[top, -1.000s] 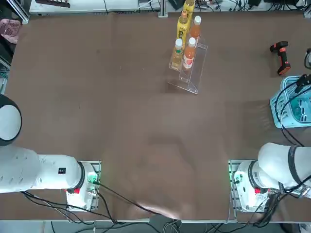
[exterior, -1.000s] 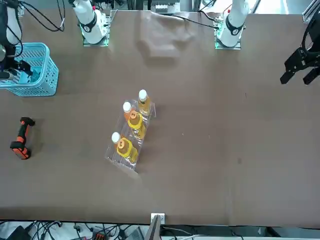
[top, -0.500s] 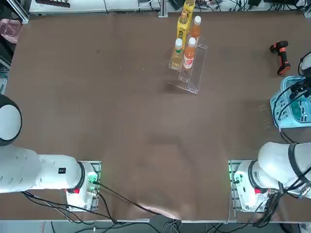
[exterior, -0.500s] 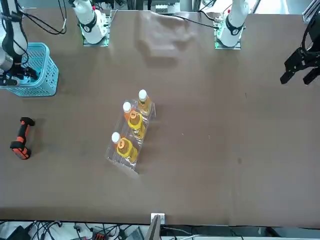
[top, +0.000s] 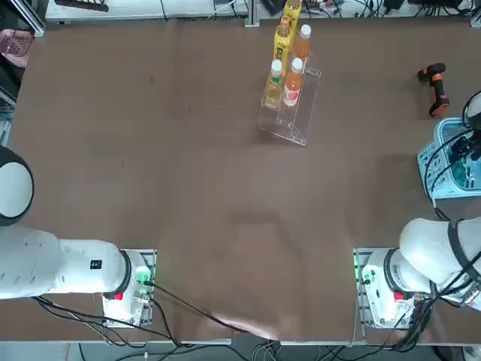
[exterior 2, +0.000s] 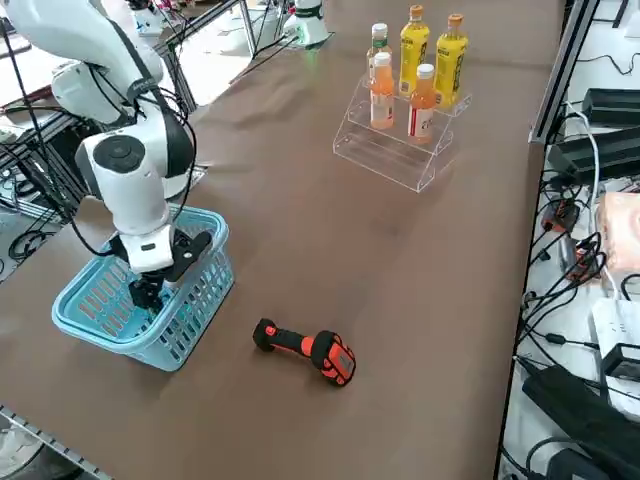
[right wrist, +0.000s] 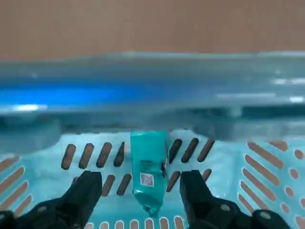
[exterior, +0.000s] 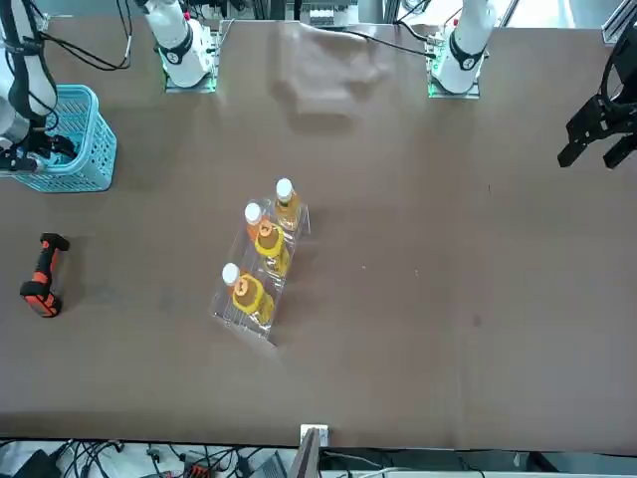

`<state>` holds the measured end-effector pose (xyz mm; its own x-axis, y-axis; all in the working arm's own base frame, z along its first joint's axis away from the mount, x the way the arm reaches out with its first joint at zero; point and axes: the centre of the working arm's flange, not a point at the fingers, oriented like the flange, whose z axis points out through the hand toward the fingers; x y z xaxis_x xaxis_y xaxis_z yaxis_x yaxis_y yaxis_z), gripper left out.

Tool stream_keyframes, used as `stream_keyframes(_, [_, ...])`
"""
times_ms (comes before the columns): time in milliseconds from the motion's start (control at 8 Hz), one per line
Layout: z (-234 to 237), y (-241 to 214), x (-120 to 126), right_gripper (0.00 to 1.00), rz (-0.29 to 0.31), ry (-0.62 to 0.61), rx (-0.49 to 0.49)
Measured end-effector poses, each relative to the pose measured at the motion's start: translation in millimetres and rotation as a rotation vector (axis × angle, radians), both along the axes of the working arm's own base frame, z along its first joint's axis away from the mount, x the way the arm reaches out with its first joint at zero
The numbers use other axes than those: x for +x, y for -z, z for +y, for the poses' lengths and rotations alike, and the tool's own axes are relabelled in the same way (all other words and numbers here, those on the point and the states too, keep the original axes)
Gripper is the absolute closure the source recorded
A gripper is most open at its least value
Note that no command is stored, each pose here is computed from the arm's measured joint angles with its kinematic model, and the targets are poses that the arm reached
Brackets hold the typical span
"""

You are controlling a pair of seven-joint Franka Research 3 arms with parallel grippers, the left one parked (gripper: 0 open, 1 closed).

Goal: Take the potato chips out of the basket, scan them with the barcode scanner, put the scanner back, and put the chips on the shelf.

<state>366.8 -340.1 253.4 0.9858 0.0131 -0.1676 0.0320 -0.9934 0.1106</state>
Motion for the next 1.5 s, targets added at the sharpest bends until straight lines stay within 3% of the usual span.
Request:
stream_keyframes(500, [-7.4,-2.1,-8.5,0.00,-0.003,0.002,0.001])
stream_keyframes(1000, [-3.5,5.3,-32.0,0.00,-0.122,-0.029,-0.044])
stream_keyframes(1500, [-2.6,13.7,-39.7,0.00,-0.127,-0.029,-0.041])
